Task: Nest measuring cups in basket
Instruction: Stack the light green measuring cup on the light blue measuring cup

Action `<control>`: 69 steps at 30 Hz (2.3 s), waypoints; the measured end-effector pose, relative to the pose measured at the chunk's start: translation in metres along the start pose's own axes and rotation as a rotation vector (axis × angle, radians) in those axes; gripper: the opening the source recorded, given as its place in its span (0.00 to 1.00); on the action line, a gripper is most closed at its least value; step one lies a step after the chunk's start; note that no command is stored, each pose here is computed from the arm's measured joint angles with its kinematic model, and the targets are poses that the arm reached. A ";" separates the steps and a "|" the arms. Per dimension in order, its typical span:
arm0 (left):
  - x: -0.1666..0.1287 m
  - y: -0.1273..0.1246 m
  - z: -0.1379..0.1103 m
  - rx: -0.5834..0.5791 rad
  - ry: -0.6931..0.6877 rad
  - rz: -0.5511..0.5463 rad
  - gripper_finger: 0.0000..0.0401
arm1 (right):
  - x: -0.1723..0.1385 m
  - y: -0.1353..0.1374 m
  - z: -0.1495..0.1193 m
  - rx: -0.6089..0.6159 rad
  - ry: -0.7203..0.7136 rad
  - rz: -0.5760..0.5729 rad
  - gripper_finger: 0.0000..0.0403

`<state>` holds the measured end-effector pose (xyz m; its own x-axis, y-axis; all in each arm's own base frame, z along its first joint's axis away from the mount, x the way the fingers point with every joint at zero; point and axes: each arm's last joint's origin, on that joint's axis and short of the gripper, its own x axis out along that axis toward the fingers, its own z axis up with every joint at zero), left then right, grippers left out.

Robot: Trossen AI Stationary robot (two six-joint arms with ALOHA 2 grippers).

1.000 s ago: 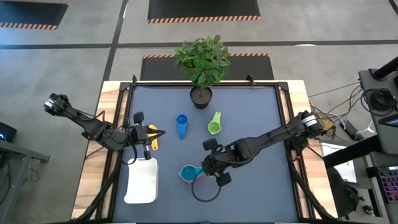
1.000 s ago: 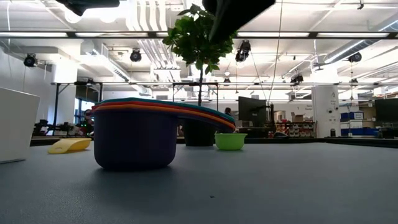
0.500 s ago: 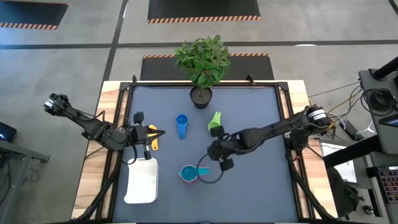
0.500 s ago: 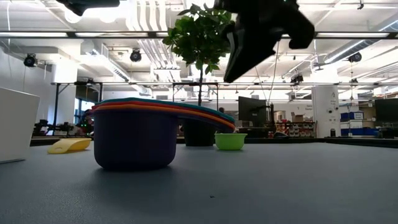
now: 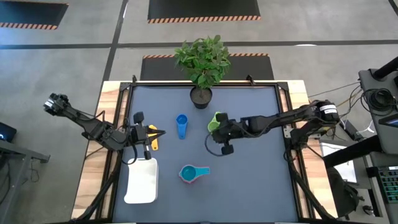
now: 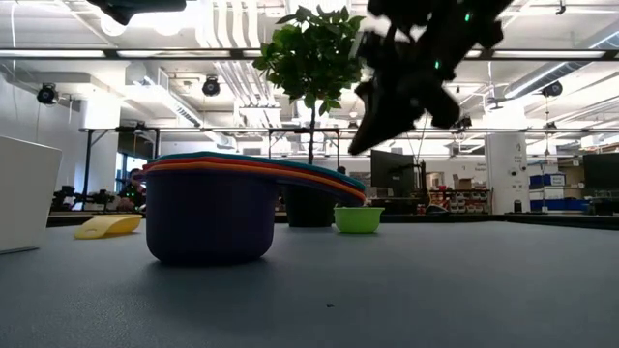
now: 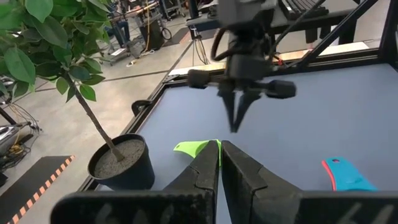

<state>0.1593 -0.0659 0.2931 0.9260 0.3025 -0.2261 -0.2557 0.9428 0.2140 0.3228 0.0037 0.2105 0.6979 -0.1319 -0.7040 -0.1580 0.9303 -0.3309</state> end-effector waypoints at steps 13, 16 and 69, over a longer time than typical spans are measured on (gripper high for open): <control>0.000 0.000 0.000 0.011 0.000 0.000 0.00 | 0.013 -0.019 -0.021 0.183 0.032 -0.033 0.16; 0.000 0.000 0.000 0.011 0.000 0.000 0.00 | 0.018 -0.016 -0.023 0.186 0.033 0.020 0.24; 0.000 0.000 0.000 0.023 0.001 0.000 0.00 | 0.056 -0.019 -0.050 0.177 0.208 -0.032 0.12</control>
<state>0.1592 -0.0659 0.2930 0.9257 0.3027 -0.2268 -0.2493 0.9392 0.2362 0.3302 -0.0386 0.1458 0.5392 -0.2130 -0.8148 -0.0007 0.9674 -0.2534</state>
